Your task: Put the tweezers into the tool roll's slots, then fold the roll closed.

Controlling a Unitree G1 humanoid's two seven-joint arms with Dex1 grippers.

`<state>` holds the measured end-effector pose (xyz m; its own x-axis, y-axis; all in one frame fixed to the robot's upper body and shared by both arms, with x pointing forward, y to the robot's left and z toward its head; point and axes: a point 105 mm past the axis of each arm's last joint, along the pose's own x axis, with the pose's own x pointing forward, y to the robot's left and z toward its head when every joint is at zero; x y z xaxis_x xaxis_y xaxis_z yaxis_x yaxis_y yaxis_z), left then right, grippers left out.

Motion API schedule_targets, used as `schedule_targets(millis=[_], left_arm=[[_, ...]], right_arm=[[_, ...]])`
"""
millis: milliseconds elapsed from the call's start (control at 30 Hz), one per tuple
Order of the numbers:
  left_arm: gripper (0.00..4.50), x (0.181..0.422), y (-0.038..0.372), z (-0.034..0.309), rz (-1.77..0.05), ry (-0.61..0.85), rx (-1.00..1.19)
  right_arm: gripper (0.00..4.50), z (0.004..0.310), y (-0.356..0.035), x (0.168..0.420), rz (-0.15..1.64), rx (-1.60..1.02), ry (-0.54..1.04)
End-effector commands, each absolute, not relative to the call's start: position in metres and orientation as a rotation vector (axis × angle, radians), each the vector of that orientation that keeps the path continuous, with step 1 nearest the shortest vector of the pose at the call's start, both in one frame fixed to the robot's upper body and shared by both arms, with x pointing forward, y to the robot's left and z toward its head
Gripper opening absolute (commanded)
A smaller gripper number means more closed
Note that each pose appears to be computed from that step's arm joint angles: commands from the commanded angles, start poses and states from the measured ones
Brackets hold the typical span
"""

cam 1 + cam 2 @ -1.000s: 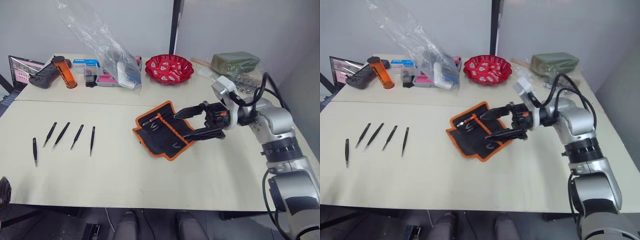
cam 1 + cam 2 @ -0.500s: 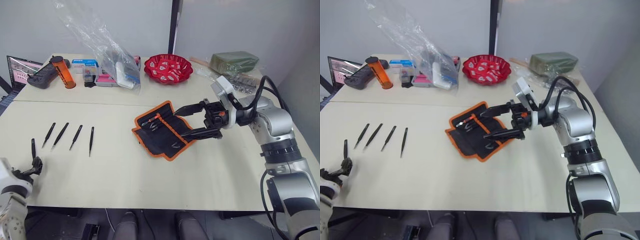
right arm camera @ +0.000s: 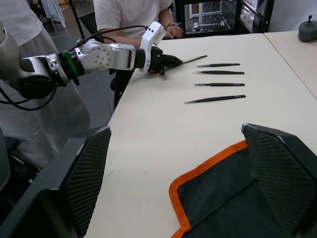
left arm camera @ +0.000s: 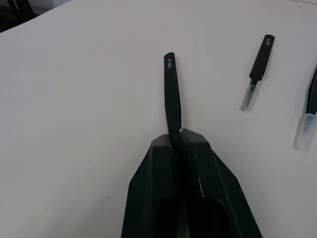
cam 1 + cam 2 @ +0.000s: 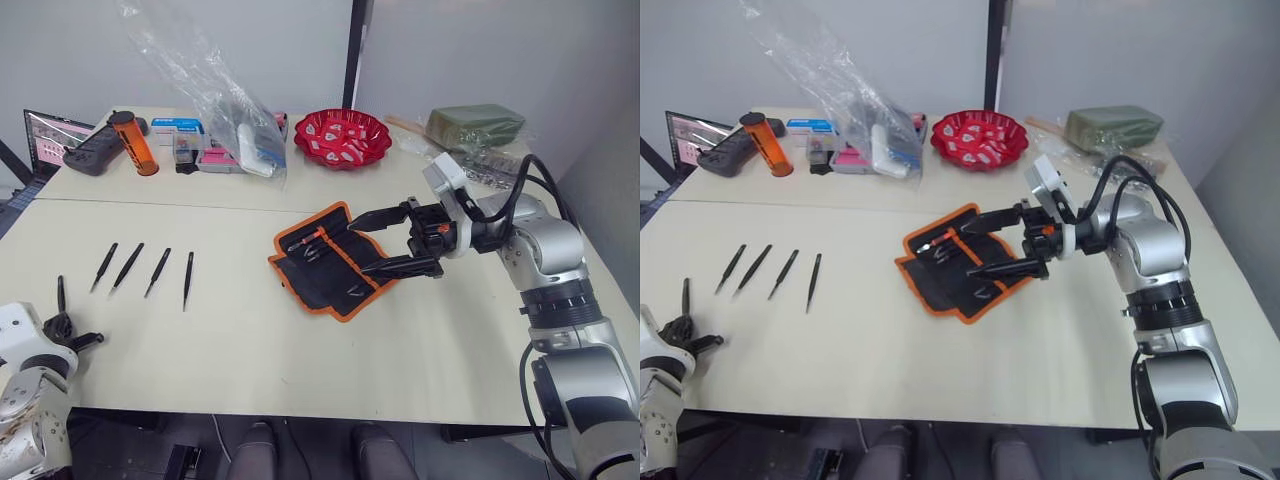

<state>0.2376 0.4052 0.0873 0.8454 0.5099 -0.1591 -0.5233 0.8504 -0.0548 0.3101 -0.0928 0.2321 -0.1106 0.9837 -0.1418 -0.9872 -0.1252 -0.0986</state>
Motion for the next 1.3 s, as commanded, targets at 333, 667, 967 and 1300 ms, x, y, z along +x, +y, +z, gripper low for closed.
schedule_targets(millis=[333, 667, 967, 1300], left_arm=[[0.01, 0.228, 0.403, 0.131, 0.478, 0.019, -0.023], [0.01, 0.255, 0.31, 0.187, -0.113, -0.043, 0.2], [0.01, 0.276, 0.251, 0.195, -0.486, 0.056, 0.291], [0.0, 0.287, 0.218, 0.196, -0.709, 0.091, 0.35]], right_arm=[[4.5, 0.24, -0.098, 0.309, 1.655, -0.22, -0.043], [4.5, 0.231, -0.103, 0.309, 1.57, -0.217, -0.034], [4.5, 0.212, -0.109, 0.315, 1.405, -0.215, 0.006], [1.6, 0.155, -0.11, 0.352, 1.061, -0.145, 0.064]])
